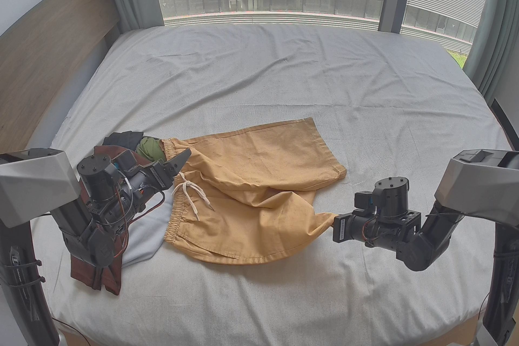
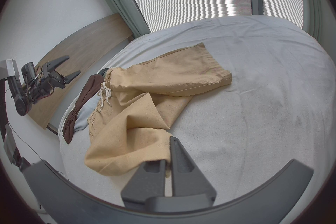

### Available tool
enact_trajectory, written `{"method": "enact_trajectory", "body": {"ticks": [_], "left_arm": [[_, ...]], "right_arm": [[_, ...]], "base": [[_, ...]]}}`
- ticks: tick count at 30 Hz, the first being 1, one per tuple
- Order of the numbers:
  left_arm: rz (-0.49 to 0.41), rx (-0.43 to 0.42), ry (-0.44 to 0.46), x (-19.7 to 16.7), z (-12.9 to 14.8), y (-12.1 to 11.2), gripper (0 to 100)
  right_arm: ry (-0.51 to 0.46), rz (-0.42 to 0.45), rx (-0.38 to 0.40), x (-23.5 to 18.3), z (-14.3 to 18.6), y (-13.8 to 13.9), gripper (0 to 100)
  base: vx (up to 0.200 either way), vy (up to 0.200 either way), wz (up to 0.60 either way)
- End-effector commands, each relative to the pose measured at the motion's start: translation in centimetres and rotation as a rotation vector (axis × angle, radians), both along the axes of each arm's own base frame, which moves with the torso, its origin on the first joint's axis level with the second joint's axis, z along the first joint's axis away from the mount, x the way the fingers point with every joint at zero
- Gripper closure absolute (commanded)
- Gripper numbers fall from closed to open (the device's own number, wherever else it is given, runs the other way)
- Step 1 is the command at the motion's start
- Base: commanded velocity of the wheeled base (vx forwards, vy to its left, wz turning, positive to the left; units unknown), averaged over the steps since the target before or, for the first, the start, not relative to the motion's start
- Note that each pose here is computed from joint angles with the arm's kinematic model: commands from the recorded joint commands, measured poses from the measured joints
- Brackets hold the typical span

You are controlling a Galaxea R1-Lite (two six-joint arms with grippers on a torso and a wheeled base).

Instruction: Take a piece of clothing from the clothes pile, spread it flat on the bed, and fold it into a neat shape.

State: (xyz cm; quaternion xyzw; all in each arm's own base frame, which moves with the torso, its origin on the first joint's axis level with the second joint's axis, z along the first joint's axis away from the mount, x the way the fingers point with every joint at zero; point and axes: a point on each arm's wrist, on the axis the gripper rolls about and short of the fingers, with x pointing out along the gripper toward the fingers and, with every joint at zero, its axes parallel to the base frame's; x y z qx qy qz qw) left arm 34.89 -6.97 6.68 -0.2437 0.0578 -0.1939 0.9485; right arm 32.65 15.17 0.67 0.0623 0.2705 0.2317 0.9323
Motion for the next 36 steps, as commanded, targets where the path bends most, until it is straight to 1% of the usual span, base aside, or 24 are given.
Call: {"method": "enact_trajectory", "body": {"ticks": [1,6,10,13,15,16,21,24,27,32,36], "left_arm": [[0.002,0.0,0.003,0.0,-0.1,0.1,0],[0.002,0.0,0.005,0.0,-0.1,0.1,0],[0.001,0.001,0.008,0.0,-0.2,0.0,0],[0.002,0.001,0.011,0.0,-0.3,0.1,0],[0.002,0.001,0.009,0.0,-0.3,0.1,0],[0.002,0.001,0.006,0.0,-0.2,0.1,0],[0.002,0.001,0.008,0.0,-0.2,0.1,0],[0.004,0.001,0.008,0.0,-0.2,0.1,0],[0.004,0.001,0.008,0.0,-0.2,0.1,0],[0.002,0.001,0.009,0.0,-0.3,0.1,0],[0.001,0.001,0.011,0.0,-0.3,0.0,0]], "right_arm": [[-0.025,-0.017,0.01,-0.3,1.4,-0.8,100],[-0.028,-0.035,0.008,-0.2,1.6,-1.5,100],[-0.054,-0.063,-0.02,0.0,2.0,-2.1,100],[-0.091,-0.108,-0.091,0.2,2.1,-2.5,100],[-0.093,-0.109,-0.095,0.2,2.1,-2.5,100],[-0.115,-0.141,-0.145,0.2,2.1,-2.6,100],[-0.155,-0.155,-0.194,0.1,2.8,-2.4,100],[-0.185,-0.156,-0.238,0.3,3.1,-2.3,100],[-0.209,-0.163,-0.245,0.6,3.6,-2.0,100],[-0.263,-0.168,-0.236,1.1,5.5,-1.9,100],[-0.272,-0.179,-0.246,1.3,5.7,-2.3,100]], "base": [[0.0,0.0,0.0],[0.0,0.0,0.0],[0.0,0.0,0.0],[0.0,0.0,0.0],[0.0,0.0,0.0],[0.0,0.0,0.0],[0.0,0.0,0.0],[0.0,0.0,0.0],[0.0,0.0,0.0],[0.0,0.0,0.0],[0.0,0.0,0.0]]}}
